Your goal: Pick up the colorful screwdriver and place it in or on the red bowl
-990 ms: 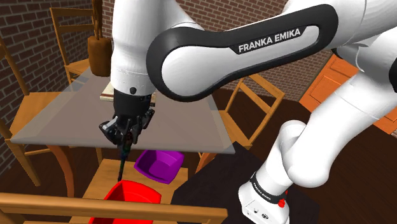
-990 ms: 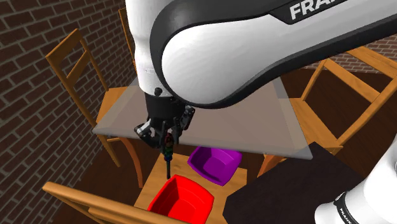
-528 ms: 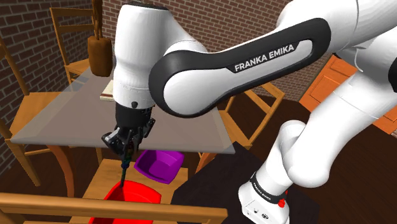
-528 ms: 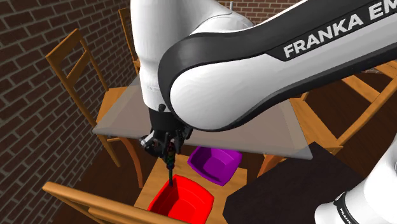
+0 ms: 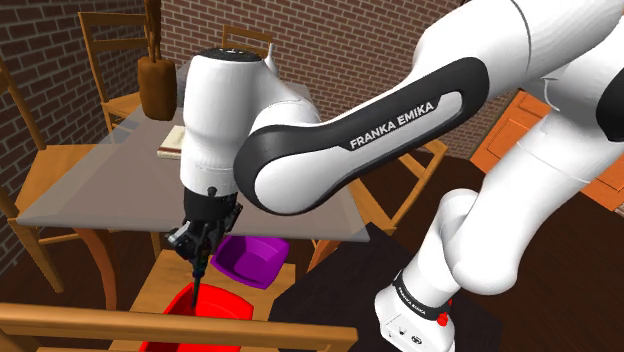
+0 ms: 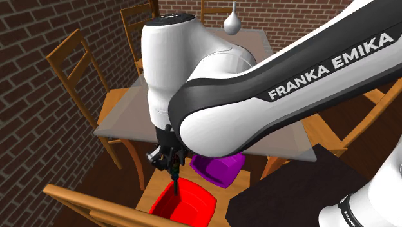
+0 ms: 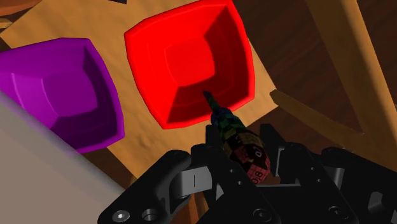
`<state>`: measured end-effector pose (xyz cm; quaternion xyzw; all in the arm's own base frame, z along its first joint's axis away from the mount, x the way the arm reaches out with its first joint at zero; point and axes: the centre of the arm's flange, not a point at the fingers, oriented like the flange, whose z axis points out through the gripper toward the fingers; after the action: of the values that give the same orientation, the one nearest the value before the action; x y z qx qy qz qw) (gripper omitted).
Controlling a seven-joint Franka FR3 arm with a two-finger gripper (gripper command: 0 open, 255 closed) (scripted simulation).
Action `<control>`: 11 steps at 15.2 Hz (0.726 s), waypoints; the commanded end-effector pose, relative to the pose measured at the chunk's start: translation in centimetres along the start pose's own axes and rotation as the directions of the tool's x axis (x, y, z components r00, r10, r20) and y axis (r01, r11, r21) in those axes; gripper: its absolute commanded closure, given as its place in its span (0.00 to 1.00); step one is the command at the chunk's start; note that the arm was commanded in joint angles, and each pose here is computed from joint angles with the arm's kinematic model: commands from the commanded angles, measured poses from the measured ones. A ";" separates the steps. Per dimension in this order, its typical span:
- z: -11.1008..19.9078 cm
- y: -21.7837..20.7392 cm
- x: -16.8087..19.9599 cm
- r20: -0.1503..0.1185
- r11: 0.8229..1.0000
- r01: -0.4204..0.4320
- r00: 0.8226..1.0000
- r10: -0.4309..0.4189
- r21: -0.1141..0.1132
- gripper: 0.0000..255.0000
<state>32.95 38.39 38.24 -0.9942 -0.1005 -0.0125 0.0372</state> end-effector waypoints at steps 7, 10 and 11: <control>4.3 0.3 -0.2 0.000 1.000 0.000 1.000 0.000 0.000 1.00; 5.9 0.4 -0.2 0.000 1.000 0.000 1.000 0.000 0.000 1.00; 6.4 0.4 -0.2 0.000 1.000 0.000 1.000 0.000 0.000 1.00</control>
<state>32.78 38.47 32.45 -0.9942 -0.1005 -0.0125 0.0372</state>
